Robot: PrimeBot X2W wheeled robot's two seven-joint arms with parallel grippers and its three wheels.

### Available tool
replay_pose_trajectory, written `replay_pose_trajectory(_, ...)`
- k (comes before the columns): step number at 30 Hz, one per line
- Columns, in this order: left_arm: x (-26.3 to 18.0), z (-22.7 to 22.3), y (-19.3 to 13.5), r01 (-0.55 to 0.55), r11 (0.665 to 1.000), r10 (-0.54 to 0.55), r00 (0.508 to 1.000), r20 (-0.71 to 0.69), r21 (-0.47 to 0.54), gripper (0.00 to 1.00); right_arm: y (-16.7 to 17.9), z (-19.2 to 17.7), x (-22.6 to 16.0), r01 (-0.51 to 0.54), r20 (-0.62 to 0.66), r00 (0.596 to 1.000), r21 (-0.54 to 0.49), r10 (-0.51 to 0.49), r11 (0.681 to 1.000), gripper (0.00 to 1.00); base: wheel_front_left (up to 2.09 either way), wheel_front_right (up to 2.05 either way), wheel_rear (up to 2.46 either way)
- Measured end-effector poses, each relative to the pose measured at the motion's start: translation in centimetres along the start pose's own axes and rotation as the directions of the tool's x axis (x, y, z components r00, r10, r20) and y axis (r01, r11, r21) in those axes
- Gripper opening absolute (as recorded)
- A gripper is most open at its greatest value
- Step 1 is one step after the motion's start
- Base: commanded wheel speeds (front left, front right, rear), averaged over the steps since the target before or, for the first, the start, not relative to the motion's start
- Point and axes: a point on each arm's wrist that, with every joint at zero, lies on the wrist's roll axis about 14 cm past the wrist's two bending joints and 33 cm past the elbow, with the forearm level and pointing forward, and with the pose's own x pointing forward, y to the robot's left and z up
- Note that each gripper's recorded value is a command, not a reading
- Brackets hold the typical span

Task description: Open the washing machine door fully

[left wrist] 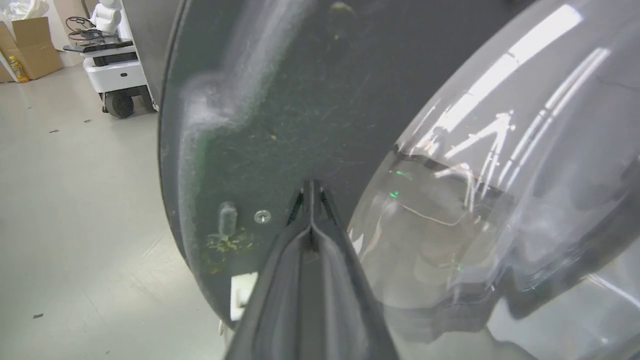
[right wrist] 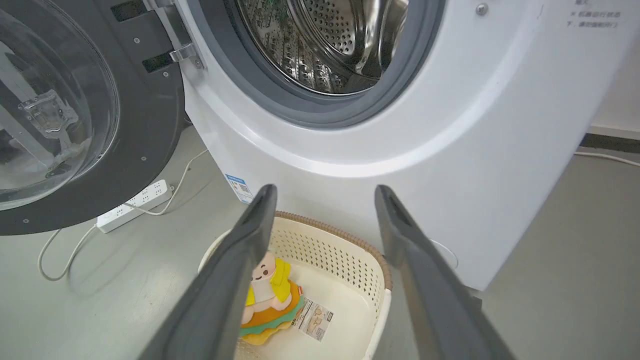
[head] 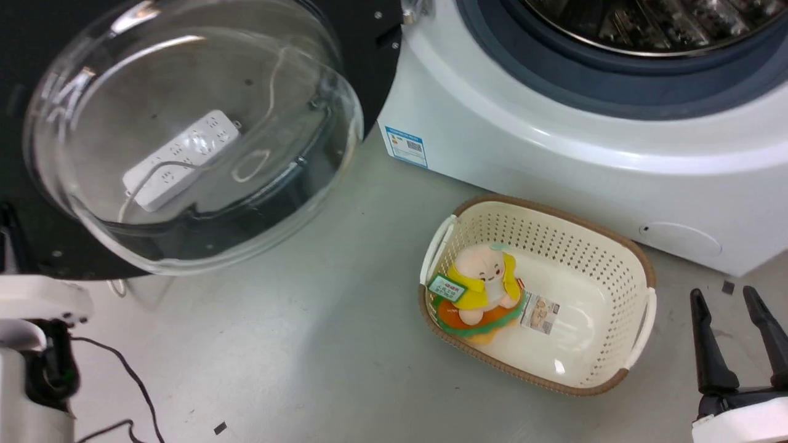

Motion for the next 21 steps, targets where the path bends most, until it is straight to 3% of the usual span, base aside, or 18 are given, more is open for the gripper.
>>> replay_pose_trajectory(10,1.0,-0.1,-0.1,0.012,1.000,-0.012,1.000,0.010,0.020,0.00,-0.5,0.6,-0.6,0.023,0.016,1.000,-0.002,-0.023,1.000,1.00,0.00,0.00,0.00)
replay_pose_trajectory(17,-0.5,3.3,-2.5,0.115,0.993,-0.114,0.985,0.129,0.004,0.00,0.4,2.7,-1.6,0.034,0.087,0.996,0.004,-0.035,0.999,1.00,0.00,0.00,0.00)
replay_pose_trajectory(19,-1.5,4.5,-4.1,0.169,0.986,-0.166,0.970,0.176,-0.004,0.00,0.6,3.6,-2.0,0.039,0.117,0.992,0.005,-0.039,0.999,1.00,0.00,0.00,0.00)
replay_pose_trajectory(20,-5.7,4.9,-10.3,0.347,0.935,-0.326,0.920,0.217,-0.067,0.00,0.7,6.3,-3.7,0.070,0.205,0.976,0.012,-0.071,0.997,1.00,0.00,0.00,0.00)
replay_pose_trajectory(21,-6.4,4.7,-11.2,0.370,0.926,-0.347,0.913,0.213,-0.079,0.00,0.7,6.6,-4.1,0.077,0.217,0.973,0.012,-0.078,0.997,1.00,0.00,0.00,0.00)
